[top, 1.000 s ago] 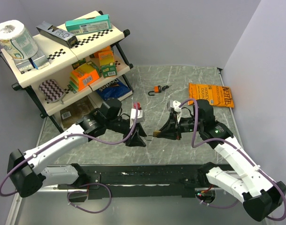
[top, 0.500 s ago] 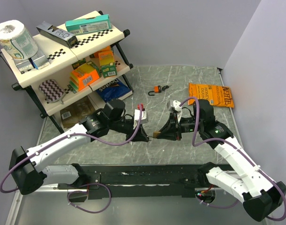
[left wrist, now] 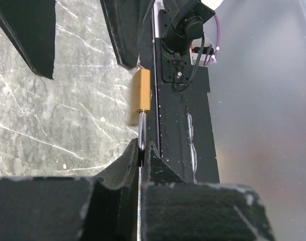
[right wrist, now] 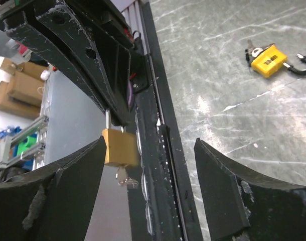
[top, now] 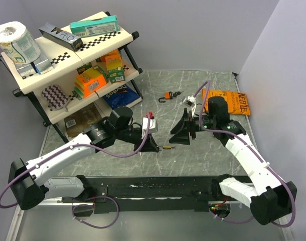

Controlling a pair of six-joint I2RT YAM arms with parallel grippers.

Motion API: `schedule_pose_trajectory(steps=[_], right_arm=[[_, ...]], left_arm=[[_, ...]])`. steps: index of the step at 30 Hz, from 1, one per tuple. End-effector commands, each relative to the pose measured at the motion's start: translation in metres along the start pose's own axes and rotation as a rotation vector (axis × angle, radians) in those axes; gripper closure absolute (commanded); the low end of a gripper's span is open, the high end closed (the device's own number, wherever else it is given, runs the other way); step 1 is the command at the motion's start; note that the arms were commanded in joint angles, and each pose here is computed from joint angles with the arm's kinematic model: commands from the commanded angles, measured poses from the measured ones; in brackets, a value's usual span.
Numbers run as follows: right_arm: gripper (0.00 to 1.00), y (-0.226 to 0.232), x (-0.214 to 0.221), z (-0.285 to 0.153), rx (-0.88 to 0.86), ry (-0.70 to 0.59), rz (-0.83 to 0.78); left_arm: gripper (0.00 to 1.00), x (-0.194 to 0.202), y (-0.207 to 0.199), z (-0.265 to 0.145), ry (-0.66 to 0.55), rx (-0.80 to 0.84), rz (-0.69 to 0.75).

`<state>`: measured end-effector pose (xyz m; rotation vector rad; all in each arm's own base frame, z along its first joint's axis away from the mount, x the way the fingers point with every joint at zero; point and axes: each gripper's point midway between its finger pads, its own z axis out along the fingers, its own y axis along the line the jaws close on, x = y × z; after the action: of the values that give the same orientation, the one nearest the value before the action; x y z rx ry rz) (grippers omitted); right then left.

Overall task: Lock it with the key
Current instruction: Lock the lock.

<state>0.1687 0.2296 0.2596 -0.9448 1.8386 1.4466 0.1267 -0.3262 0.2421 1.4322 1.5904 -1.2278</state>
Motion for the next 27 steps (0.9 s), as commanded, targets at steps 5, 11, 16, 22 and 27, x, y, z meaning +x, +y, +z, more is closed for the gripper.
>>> schedule_pose_trajectory(steps=[5, 11, 16, 22, 27], right_arm=[[0.17, 0.026, -0.024, -0.017, 0.002, -0.054, -0.220], [0.12, 0.030, 0.002, -0.022, 0.026, 0.016, -0.413], [0.12, 0.040, 0.014, -0.014, -0.010, 0.062, -0.493], [0.24, 0.044, 0.014, -0.004, -0.042, 0.072, -0.509], [0.40, 0.045, 0.011, 0.000, -0.053, 0.076, -0.528]], left_arm=[[0.99, -0.038, -0.016, -0.009, -0.083, 0.045, 0.011], [0.99, -0.042, -0.021, -0.010, -0.082, 0.066, -0.019], [0.99, -0.049, -0.025, -0.011, -0.103, 0.079, -0.043], [0.99, -0.054, -0.024, -0.009, -0.108, 0.086, -0.062], [0.99, -0.055, -0.024, -0.007, -0.111, 0.087, -0.078]])
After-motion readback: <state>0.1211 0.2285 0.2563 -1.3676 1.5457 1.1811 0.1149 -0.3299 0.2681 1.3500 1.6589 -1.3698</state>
